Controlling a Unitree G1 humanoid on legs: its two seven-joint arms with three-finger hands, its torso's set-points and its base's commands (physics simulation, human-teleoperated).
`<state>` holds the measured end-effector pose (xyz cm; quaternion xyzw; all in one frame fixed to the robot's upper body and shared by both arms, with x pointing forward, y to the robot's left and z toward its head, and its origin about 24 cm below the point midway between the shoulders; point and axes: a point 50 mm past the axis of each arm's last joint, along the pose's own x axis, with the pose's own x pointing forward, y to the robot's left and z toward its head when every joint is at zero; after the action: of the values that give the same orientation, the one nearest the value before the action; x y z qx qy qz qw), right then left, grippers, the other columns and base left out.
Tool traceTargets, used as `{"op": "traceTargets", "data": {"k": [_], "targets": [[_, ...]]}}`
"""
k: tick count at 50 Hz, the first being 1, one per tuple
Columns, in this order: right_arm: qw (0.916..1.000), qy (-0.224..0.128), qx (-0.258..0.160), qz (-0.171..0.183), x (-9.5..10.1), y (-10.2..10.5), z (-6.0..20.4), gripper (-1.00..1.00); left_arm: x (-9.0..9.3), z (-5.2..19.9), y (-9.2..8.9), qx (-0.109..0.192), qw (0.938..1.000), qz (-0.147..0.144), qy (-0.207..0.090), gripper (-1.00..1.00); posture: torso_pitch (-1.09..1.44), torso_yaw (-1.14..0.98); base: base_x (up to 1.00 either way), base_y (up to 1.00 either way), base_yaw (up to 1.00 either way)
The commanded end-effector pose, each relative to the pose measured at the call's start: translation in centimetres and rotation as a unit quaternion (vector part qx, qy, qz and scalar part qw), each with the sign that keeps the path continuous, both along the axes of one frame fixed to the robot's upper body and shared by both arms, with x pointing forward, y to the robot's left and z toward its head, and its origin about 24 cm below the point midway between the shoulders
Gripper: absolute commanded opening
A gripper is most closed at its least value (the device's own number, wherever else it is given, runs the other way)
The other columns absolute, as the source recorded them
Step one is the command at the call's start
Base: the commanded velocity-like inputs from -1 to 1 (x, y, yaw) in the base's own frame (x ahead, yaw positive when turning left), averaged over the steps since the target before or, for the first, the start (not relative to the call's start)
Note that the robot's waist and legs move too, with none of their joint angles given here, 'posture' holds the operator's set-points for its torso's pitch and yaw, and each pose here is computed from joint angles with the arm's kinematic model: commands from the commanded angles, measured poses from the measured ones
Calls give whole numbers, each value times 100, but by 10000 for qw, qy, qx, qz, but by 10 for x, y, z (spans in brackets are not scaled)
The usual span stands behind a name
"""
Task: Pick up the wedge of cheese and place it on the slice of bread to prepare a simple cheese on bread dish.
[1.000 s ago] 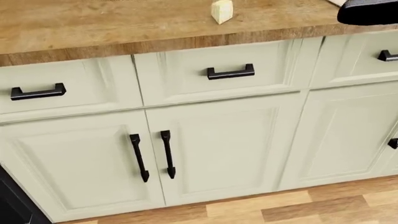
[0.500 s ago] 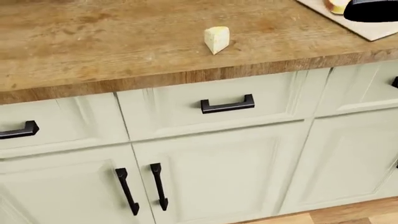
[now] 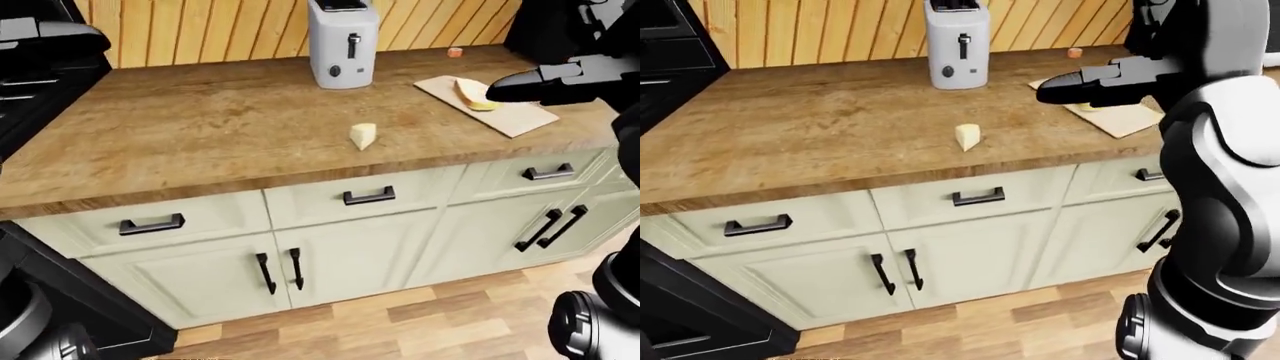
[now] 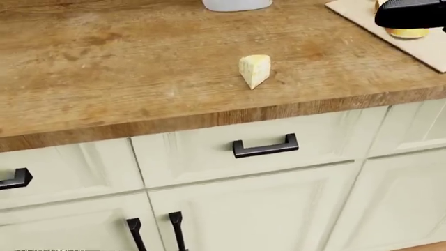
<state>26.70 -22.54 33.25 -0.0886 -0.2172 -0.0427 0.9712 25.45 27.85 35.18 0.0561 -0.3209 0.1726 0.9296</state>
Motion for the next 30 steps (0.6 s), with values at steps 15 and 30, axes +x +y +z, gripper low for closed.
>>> {"op": "traceTargets", "data": {"k": [15,30], "targets": [[9993,-361,-29,51,-7,2,10,100,-8,10,2,53,9995,95,-282,100,0,0,0,0,37],[9994,-320,-91,55,-6,3,10,100,-7,10,0,81,9996,83,-274,100,0,0,0,0,5]]}}
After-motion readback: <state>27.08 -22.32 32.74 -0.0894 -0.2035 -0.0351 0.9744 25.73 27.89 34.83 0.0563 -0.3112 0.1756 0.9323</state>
